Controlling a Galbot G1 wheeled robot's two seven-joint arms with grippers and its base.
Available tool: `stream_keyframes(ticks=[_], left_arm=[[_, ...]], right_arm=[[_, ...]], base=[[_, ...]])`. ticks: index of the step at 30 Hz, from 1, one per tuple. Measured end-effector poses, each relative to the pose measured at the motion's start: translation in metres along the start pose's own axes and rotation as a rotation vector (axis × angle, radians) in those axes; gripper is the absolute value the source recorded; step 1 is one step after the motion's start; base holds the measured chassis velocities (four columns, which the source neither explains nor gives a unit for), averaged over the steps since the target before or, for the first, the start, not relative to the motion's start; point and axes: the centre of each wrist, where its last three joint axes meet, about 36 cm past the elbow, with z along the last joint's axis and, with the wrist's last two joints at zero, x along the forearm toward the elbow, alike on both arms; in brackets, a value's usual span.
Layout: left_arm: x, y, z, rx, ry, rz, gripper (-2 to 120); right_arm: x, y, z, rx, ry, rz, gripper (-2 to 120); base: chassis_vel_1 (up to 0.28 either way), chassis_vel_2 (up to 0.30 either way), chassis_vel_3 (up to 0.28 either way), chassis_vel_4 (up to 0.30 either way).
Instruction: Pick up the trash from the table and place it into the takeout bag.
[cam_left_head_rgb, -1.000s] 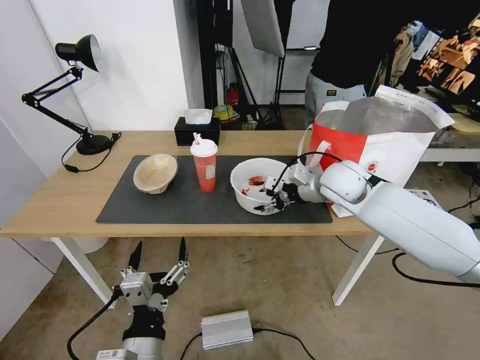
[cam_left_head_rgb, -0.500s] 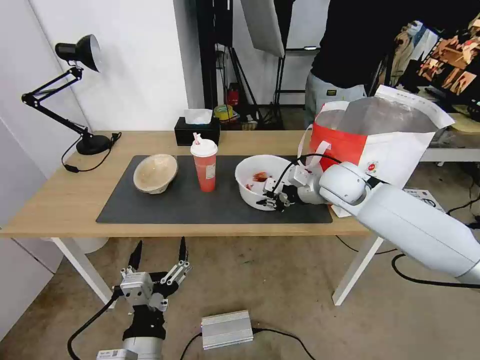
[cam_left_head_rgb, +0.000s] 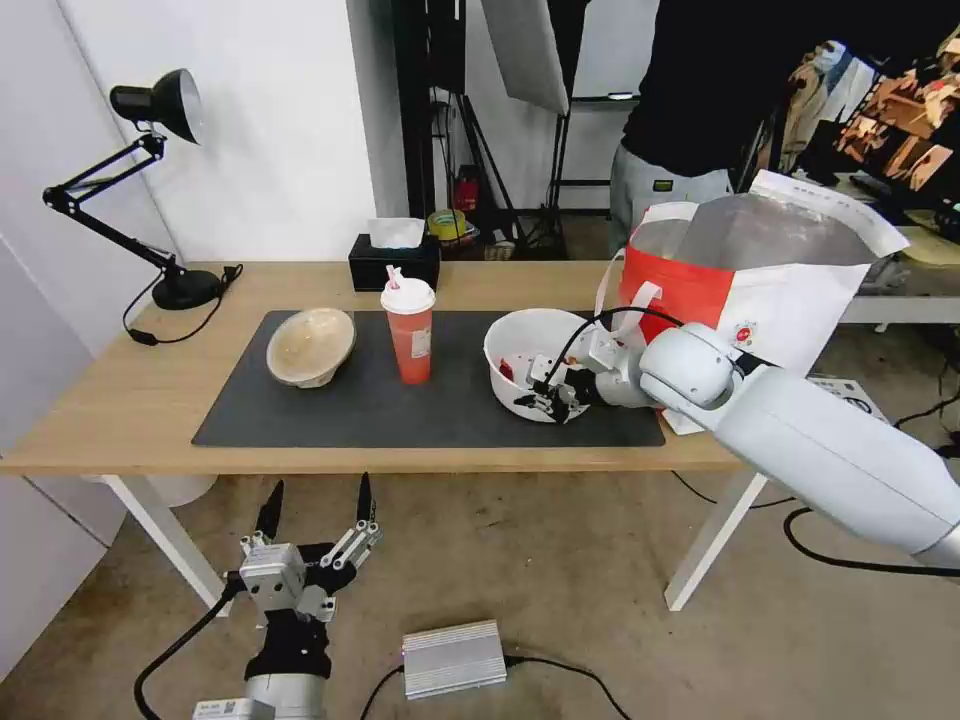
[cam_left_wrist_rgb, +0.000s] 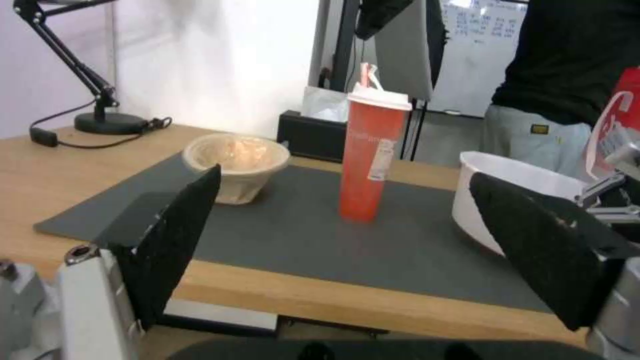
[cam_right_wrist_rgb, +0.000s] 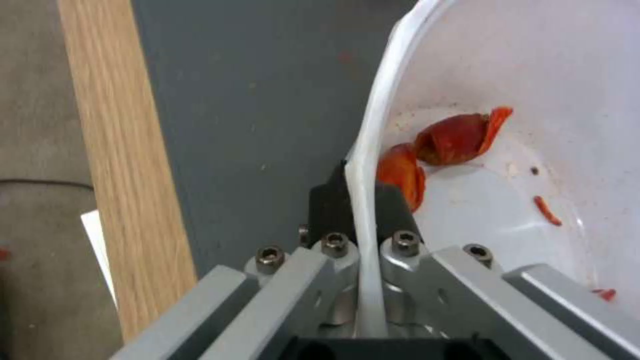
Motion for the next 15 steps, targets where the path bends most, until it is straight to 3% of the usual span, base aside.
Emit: stream_keyframes(ticks=[15], left_arm=[[-0.001, 0.001, 0.000, -0.014, -0.016, -0.006, 100]], right_arm=[[0.030, 0.006, -0.028, 0.027, -0.105, -0.004, 0]], base=[[0.000, 0.000, 0.000, 0.000]])
